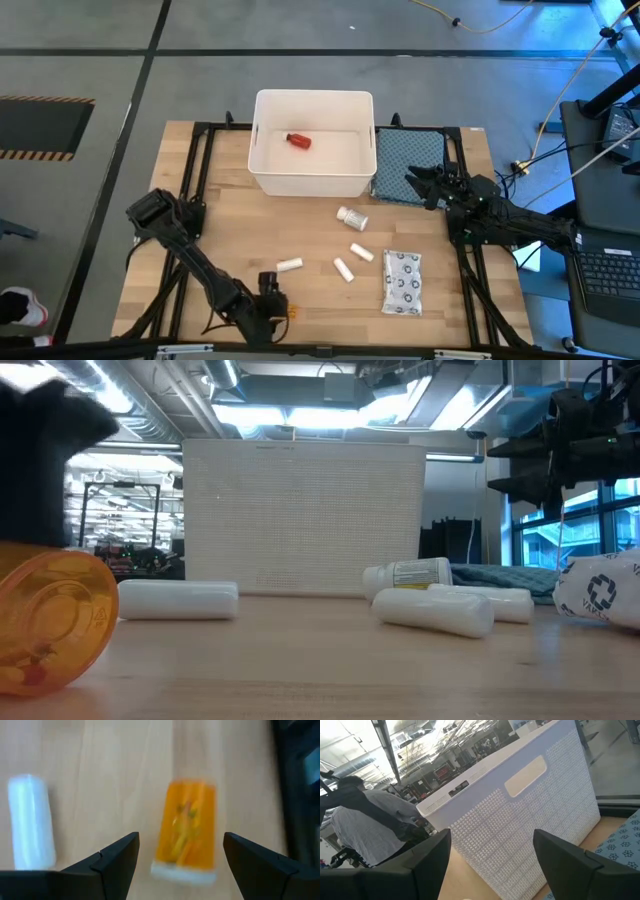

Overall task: Pick & place medical supplies in basket/bin
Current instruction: Put the orange medicine bottle into the white bin

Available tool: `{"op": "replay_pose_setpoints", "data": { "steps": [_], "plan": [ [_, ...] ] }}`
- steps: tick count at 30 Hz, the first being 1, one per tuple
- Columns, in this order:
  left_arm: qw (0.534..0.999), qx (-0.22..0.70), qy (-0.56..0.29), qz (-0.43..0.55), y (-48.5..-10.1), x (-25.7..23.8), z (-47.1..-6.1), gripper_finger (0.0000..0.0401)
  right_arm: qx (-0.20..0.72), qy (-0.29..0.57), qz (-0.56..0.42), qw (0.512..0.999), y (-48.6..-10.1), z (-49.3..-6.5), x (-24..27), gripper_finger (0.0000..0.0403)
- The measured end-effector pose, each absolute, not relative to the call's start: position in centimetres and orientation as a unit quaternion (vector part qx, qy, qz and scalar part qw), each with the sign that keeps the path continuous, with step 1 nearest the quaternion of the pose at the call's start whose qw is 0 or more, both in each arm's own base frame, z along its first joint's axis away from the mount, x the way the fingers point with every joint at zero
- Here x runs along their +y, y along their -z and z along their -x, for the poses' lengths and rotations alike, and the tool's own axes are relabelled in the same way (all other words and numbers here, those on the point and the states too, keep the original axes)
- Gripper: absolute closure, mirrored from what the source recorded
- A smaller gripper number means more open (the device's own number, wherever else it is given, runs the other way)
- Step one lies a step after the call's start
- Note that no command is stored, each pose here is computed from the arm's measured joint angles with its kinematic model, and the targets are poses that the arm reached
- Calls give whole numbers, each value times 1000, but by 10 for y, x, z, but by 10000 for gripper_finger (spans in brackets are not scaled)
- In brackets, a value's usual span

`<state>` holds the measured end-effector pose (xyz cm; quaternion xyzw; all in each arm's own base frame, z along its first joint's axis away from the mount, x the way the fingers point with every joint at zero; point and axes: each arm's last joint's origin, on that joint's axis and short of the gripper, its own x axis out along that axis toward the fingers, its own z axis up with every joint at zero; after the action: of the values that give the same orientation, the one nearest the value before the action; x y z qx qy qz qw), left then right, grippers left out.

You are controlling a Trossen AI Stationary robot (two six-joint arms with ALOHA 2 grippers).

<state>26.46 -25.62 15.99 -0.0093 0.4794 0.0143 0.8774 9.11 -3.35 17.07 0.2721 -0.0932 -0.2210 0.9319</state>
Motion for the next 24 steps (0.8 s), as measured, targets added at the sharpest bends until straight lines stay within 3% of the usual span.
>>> {"op": "replay_pose_setpoints", "data": {
  "steps": [13,24],
  "plan": [
    [854,519,-21,20,-141,-257,-264,121,-93,221,-271,932,-171,-91,-34,118],
    [855,519,-12,8,-140,-256,-265,161,-93,221,-270,932,-171,-91,-34,118]
  ]
}}
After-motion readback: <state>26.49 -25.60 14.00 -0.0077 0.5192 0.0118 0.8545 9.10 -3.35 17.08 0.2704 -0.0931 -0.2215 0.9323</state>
